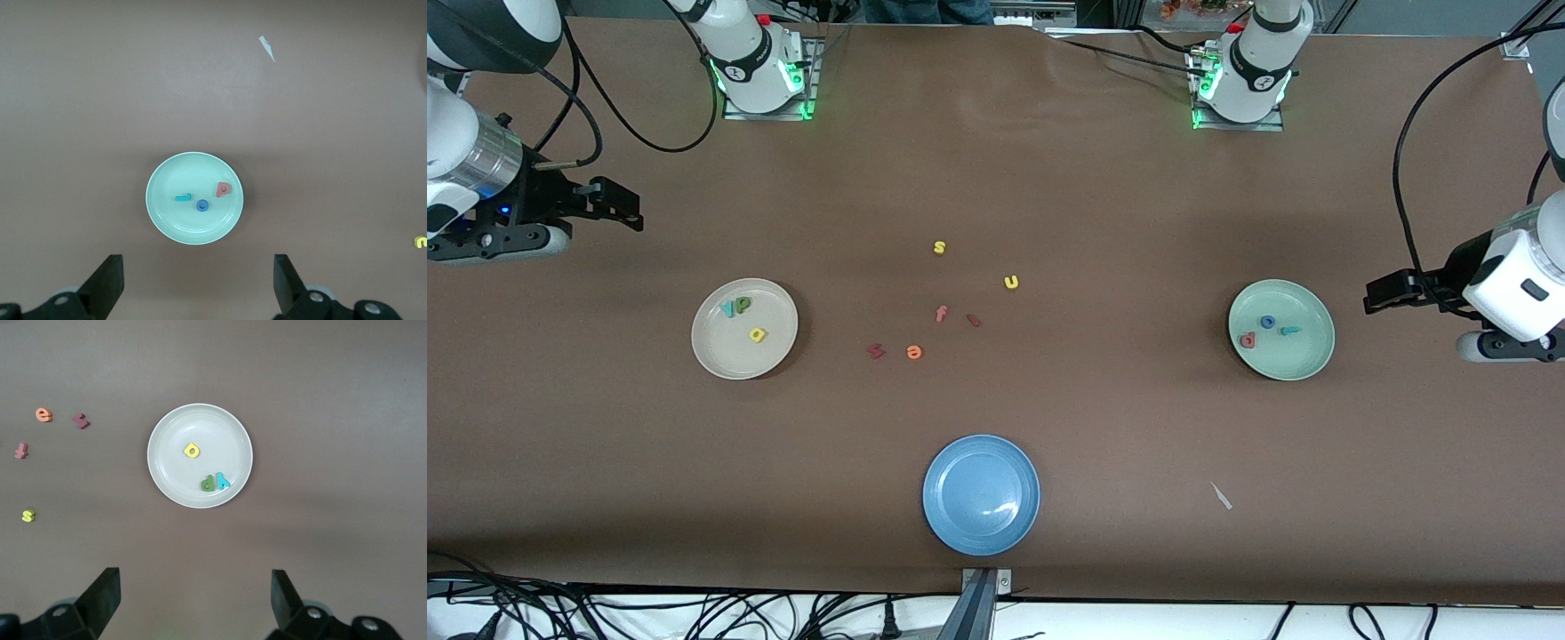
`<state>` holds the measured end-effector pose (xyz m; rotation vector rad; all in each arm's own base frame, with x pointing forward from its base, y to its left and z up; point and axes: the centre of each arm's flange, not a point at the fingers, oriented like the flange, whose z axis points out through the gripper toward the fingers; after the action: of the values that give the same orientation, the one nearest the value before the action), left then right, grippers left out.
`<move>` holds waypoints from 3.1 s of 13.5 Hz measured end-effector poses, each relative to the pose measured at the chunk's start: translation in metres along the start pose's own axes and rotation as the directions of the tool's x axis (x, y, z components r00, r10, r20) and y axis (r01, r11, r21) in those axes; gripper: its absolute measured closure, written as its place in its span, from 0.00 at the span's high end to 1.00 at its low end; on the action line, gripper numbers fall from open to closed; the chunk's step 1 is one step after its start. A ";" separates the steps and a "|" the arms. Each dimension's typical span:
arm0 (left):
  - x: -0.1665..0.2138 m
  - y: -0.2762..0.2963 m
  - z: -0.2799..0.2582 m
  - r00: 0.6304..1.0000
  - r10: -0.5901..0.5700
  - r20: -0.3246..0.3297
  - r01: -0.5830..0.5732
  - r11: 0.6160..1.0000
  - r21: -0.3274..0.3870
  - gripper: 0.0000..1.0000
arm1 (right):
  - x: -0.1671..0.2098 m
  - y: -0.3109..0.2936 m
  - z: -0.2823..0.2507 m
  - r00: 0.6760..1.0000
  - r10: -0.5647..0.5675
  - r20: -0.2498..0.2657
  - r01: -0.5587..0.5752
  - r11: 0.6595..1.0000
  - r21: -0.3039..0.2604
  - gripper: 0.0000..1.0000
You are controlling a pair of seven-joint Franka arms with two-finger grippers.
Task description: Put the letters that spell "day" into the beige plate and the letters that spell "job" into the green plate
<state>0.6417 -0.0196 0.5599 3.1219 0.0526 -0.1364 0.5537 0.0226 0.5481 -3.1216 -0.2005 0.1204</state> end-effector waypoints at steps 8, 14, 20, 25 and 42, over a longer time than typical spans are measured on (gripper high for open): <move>-0.004 -0.006 -0.001 0.995 -0.005 -0.098 0.002 1.000 -0.026 1.00 | 0.001 0.002 -0.006 1.000 0.001 -0.005 -0.001 1.000 -0.012 1.00; -0.006 -0.007 -0.008 0.993 -0.005 -0.117 0.002 1.000 -0.026 1.00 | 0.001 0.005 -0.007 1.000 0.001 -0.006 -0.001 1.000 -0.028 1.00; -0.006 -0.004 -0.012 0.991 -0.001 -0.130 -0.002 1.000 -0.026 1.00 | 0.002 0.007 -0.012 1.000 0.001 -0.014 -0.002 0.999 -0.042 1.00; -0.008 -0.003 -0.015 0.991 0.005 -0.136 -0.006 1.000 -0.010 1.00 | 0.002 0.007 -0.012 1.000 0.001 -0.013 -0.002 0.999 -0.046 1.00; -0.008 0.000 -0.015 0.991 0.011 -0.137 -0.012 1.000 -0.008 1.00 | 0.001 0.015 -0.012 1.000 0.015 -0.014 -0.016 0.999 -0.045 1.00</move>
<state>0.6350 -0.0200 0.5755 3.1171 0.0372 0.0780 0.5575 0.0076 0.5597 -3.1684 -0.1815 0.0966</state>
